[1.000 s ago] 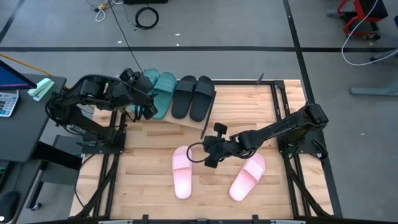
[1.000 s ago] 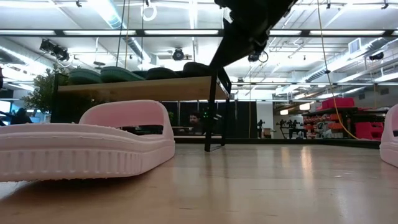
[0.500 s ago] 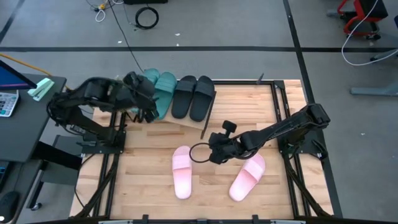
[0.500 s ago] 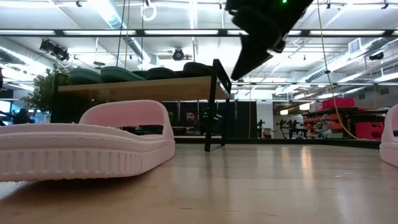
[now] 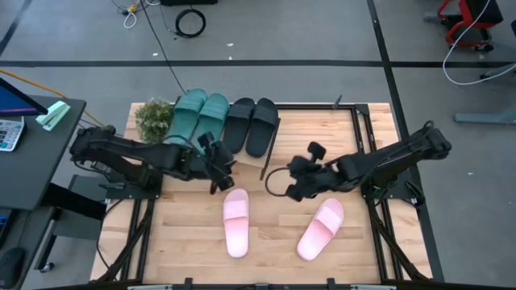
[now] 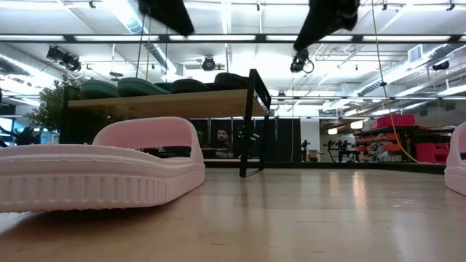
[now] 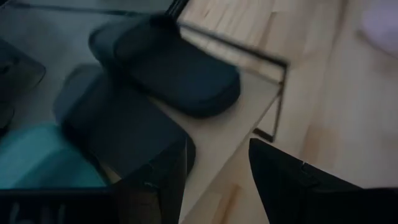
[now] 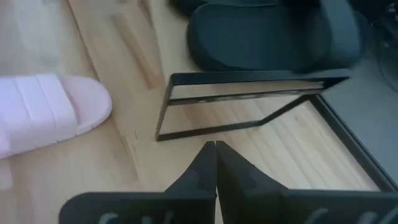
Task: Pick and place slides into the shelf
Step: Adjust the shelf
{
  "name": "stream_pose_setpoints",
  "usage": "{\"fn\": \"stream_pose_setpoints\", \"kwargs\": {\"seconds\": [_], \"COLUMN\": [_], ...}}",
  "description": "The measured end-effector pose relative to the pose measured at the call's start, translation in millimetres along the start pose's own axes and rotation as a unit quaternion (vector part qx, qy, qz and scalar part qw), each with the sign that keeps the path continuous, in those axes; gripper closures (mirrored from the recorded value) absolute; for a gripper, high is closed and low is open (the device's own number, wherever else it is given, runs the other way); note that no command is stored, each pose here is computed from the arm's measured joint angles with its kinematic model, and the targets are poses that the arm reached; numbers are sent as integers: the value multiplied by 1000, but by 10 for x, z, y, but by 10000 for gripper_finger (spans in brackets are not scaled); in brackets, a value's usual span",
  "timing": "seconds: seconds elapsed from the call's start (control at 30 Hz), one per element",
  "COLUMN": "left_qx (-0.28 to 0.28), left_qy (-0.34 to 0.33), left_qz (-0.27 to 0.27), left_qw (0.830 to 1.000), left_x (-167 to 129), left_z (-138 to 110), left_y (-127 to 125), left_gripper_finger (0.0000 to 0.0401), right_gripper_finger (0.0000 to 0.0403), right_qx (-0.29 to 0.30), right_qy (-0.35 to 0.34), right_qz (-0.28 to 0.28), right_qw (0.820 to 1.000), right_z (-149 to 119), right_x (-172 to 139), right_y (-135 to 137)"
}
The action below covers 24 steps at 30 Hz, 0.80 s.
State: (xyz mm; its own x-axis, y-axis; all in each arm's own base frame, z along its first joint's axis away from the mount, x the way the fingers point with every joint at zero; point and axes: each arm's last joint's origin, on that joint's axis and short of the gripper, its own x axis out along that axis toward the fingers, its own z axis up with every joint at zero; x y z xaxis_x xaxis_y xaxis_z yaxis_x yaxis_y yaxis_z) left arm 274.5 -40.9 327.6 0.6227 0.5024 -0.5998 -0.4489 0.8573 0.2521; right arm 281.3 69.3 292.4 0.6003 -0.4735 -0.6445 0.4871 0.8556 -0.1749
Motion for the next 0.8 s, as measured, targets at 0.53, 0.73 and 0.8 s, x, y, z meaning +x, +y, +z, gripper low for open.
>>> {"fn": "stream_pose_setpoints", "kwargs": {"seconds": [0.53,0.73,0.8], "left_qx": [-129,-109,-96], "left_qy": [-73,-75,-87], "left_qz": [-87,-90,-98], "left_qw": [985,987,987], "left_x": [763,745,737], "left_z": [-797,-834,-818], "left_y": [-167,-204,-221], "left_gripper_finger": [222,220,220], "right_gripper_finger": [396,396,396], "right_qx": [9,6,5], "right_qy": [-1,1,1], "right_qz": [1,-1,-1], "right_qw": [1000,1000,1000], "right_z": [10,4,3], "right_x": [-141,-120,-118], "right_y": [-129,-112,-111]}}
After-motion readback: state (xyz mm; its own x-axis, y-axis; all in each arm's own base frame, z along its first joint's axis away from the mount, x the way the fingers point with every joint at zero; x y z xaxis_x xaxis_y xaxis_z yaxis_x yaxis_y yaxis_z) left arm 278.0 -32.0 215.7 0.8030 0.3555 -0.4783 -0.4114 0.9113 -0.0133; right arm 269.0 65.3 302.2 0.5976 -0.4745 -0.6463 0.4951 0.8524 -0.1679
